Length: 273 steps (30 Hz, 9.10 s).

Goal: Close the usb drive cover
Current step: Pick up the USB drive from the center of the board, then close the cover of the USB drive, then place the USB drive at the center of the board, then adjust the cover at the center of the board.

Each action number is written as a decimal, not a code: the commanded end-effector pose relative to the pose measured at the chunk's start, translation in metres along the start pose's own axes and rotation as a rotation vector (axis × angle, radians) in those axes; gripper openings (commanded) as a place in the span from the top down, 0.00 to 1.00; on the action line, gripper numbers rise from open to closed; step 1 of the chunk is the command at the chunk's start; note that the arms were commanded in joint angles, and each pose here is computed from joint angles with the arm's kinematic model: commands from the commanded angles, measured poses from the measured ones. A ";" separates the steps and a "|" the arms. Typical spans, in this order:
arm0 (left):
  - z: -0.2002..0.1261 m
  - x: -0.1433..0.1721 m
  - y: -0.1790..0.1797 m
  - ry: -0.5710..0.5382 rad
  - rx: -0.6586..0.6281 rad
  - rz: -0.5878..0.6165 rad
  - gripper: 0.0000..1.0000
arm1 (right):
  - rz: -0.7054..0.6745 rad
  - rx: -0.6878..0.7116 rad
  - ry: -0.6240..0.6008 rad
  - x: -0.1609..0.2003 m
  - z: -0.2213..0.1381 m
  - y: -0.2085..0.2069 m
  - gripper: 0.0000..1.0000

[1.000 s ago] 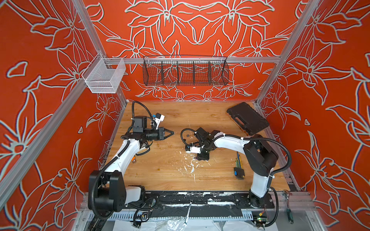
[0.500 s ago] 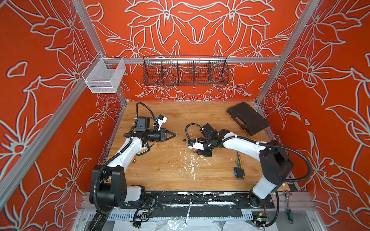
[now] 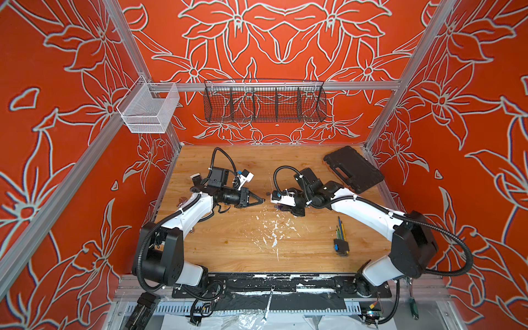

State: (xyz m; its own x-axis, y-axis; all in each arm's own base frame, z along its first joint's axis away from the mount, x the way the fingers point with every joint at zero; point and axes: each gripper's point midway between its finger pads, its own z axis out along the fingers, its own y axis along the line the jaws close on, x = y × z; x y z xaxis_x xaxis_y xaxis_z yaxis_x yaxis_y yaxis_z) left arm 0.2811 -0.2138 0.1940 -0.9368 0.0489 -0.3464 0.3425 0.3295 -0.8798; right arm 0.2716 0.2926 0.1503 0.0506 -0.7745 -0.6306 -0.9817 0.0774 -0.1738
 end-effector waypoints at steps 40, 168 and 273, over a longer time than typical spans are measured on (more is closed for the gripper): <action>0.028 0.002 0.006 0.071 0.019 -0.057 1.00 | -0.094 0.040 -0.111 -0.040 -0.008 0.001 0.82; -0.090 -0.032 0.051 -0.260 -0.734 0.101 0.56 | 0.630 0.238 0.189 0.002 0.038 -0.073 0.51; -0.108 -0.008 0.079 -0.345 -0.713 -0.041 0.56 | 0.314 -0.111 0.466 0.050 0.140 0.012 0.74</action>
State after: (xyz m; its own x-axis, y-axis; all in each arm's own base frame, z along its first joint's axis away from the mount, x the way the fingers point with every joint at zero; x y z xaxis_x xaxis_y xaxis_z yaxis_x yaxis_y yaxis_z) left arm 0.3095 -0.0852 0.1584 -0.8399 -0.2211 -0.4957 0.0668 0.8641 -0.4988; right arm 0.3057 0.3579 0.0262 -0.4018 -0.8618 -0.3095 -0.9118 0.4079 0.0478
